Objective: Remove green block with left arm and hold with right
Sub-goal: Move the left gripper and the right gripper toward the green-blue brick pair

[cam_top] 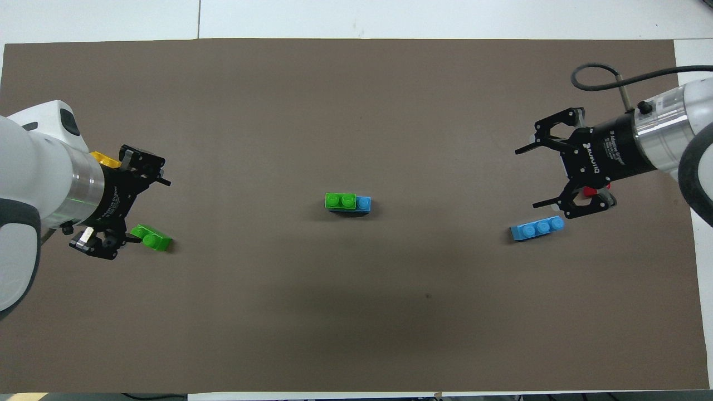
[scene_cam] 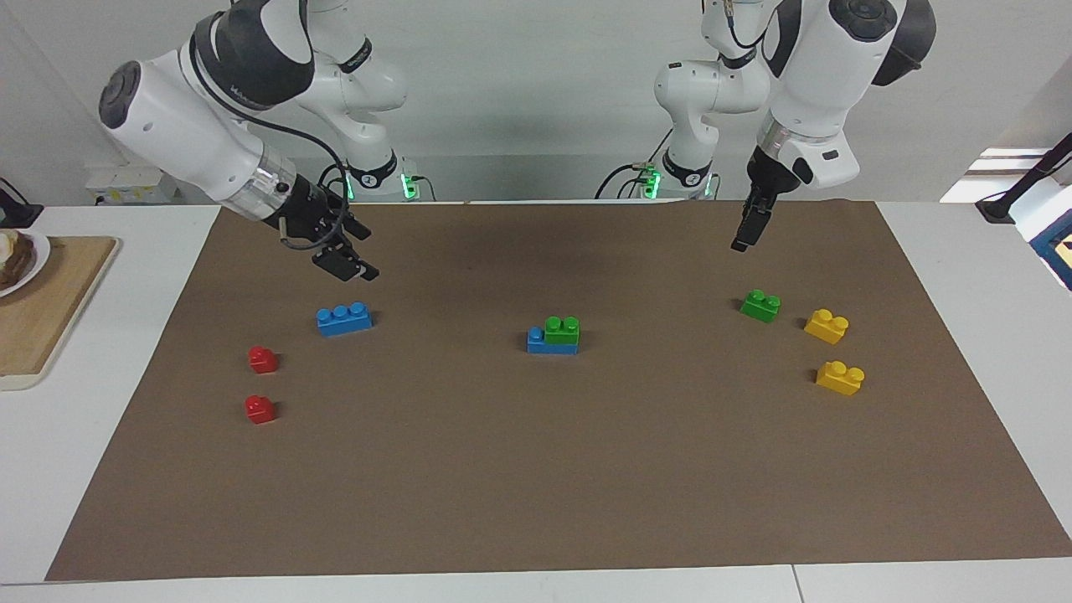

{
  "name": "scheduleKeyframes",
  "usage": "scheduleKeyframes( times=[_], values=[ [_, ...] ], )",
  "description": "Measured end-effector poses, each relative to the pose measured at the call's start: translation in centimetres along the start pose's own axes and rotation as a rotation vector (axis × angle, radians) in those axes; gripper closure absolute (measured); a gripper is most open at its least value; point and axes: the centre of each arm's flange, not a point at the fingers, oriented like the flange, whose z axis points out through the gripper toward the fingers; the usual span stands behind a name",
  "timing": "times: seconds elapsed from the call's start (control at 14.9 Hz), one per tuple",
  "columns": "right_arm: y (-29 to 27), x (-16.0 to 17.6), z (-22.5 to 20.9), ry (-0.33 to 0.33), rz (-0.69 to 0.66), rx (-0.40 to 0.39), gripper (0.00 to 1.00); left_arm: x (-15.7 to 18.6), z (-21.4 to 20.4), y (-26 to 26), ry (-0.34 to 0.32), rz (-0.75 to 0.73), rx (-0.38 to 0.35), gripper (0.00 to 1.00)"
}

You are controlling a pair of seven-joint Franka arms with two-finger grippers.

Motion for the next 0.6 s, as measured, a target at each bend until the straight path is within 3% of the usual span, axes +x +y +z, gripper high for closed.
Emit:
scheduleKeyframes(
  times=[0.27,0.6],
  values=[
    [-2.0,0.6,3.8,-0.034,0.129,-0.009,0.09,-2.6,1.3,0.3,0.003,-0.167,-0.045,0.0],
    [-3.0,-0.5,10.7,-0.077,0.235,0.038,0.09,-7.4,3.2,1.1,-0.01,-0.295,-0.077,0.0]
  ],
)
